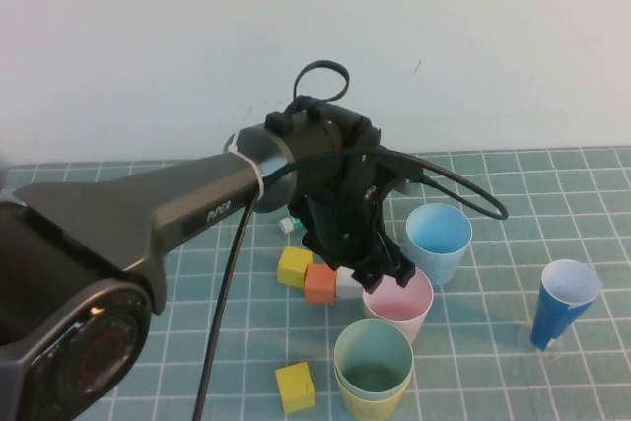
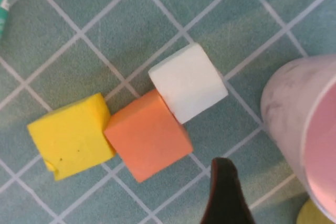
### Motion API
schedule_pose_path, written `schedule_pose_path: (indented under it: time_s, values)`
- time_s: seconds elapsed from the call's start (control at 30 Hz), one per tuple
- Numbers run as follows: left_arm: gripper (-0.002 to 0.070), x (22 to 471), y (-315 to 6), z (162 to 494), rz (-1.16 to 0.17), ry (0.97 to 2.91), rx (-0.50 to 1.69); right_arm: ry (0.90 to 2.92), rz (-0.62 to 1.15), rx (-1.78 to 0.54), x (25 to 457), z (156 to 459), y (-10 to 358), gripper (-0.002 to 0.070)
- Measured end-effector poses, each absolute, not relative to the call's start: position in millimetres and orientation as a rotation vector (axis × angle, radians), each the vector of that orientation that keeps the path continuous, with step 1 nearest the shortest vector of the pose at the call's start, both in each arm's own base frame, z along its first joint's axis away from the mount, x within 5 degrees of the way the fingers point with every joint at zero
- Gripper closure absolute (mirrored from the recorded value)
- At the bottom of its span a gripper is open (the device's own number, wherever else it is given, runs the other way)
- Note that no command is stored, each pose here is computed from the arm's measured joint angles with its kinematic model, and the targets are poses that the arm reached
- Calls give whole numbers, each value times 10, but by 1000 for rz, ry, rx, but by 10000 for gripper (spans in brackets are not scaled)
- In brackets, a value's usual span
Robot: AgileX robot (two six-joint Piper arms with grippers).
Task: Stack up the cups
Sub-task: Pick up the pink cup
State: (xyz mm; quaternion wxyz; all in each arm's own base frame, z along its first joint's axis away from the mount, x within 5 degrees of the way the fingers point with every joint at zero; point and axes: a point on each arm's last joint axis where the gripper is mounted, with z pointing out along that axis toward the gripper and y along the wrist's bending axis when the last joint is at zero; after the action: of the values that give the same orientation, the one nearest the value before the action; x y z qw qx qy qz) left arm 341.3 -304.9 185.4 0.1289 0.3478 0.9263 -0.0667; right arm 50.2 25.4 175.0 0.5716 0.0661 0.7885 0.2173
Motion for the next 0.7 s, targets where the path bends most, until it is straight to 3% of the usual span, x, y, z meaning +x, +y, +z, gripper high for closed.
schedule_pose_path:
  time_s: [0.2, 0.37, 0.47, 0.63, 0.7]
  values:
    - [282, 3462, -3065, 1738, -204, 2693, 994, 1850, 507, 151, 502, 1750, 254, 679]
    - [328, 3470, -3137, 1692, -300, 2676, 968, 1850, 505, 149, 502, 1750, 254, 679]
    - [389, 3461, -3160, 1624, -329, 2687, 987, 1850, 505, 149, 502, 1750, 254, 679]
    - [599, 3462, -3169, 1542, -329, 2697, 1010, 1850, 505, 149, 502, 1750, 254, 679]
    - [643, 3462, -3169, 1542, -328, 2694, 1017, 1849, 506, 149, 502, 1750, 255, 679]
